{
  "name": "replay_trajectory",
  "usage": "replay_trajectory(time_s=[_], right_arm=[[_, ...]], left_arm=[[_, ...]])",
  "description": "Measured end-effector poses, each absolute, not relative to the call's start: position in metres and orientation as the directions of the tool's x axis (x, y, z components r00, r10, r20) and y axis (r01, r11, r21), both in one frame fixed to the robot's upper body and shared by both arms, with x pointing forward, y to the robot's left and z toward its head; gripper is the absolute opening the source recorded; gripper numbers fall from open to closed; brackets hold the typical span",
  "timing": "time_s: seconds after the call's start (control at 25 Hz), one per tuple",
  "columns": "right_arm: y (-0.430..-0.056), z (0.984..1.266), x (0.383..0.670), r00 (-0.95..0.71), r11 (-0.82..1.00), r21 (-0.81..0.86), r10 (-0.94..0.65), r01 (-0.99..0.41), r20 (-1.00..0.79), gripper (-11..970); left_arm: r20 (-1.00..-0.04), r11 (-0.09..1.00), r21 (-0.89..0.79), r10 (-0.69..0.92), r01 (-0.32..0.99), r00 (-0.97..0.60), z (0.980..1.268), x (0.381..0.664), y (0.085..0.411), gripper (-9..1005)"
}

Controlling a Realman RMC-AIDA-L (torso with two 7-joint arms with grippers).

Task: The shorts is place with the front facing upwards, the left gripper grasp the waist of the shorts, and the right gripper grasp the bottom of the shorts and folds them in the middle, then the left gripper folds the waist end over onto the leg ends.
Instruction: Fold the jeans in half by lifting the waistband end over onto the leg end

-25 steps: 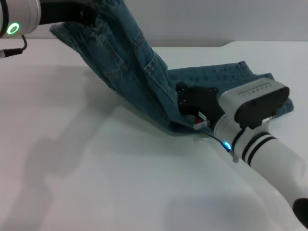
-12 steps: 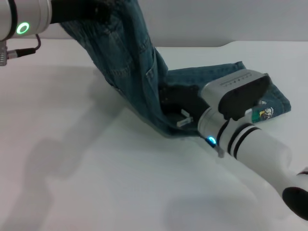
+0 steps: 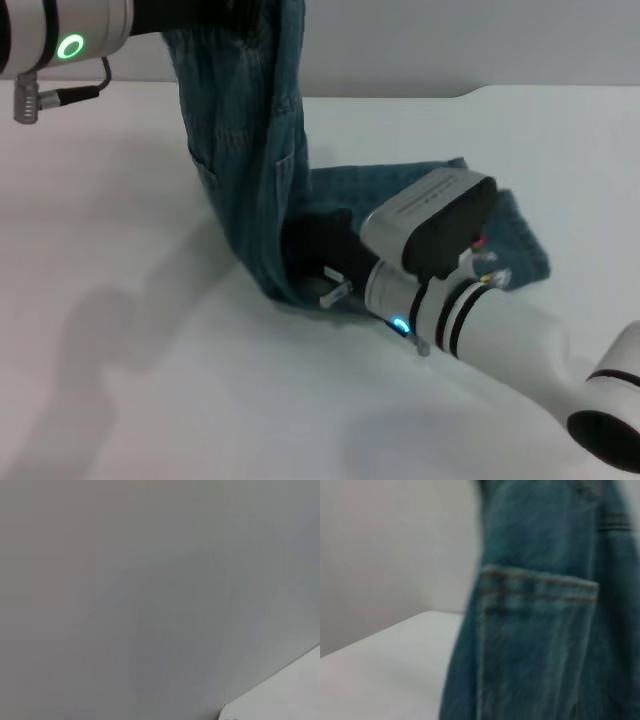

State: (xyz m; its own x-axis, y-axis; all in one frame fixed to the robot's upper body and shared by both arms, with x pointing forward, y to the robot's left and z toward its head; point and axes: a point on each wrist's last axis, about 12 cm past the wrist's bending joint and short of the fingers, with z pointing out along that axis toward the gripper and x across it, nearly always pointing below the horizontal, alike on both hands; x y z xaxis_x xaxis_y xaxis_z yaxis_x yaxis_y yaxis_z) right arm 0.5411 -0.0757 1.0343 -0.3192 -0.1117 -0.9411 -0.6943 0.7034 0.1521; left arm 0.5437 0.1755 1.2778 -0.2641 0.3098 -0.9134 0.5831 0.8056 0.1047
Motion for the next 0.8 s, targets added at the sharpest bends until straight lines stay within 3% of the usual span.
replay_trajectory(time_s=[0.16,0.52,0.8], right_arm=[[-0.080,1.033,0.541,-0.325,0.717,0.159,-0.100,-0.679,-0.940,-1],[-0.136,1.021,0.550,-0.368,0.855,0.226,0.045,-0.467,-0.929,-1],[-0.127,1.022,0.554,-0.374,0.845,0.223,0.029,-0.487,-0.927,-1]], left_arm=[[-0.915,0.805,0.106,0.309,0.584,-0.259,1.278,0.544,0.175,49],[-0.911,0.810,0.107,0.312,0.577,-0.270,1.273,0.543,0.180,48],[-0.920,0.789,0.106,0.309,0.605,-0.241,1.276,0.541,0.169,55]])
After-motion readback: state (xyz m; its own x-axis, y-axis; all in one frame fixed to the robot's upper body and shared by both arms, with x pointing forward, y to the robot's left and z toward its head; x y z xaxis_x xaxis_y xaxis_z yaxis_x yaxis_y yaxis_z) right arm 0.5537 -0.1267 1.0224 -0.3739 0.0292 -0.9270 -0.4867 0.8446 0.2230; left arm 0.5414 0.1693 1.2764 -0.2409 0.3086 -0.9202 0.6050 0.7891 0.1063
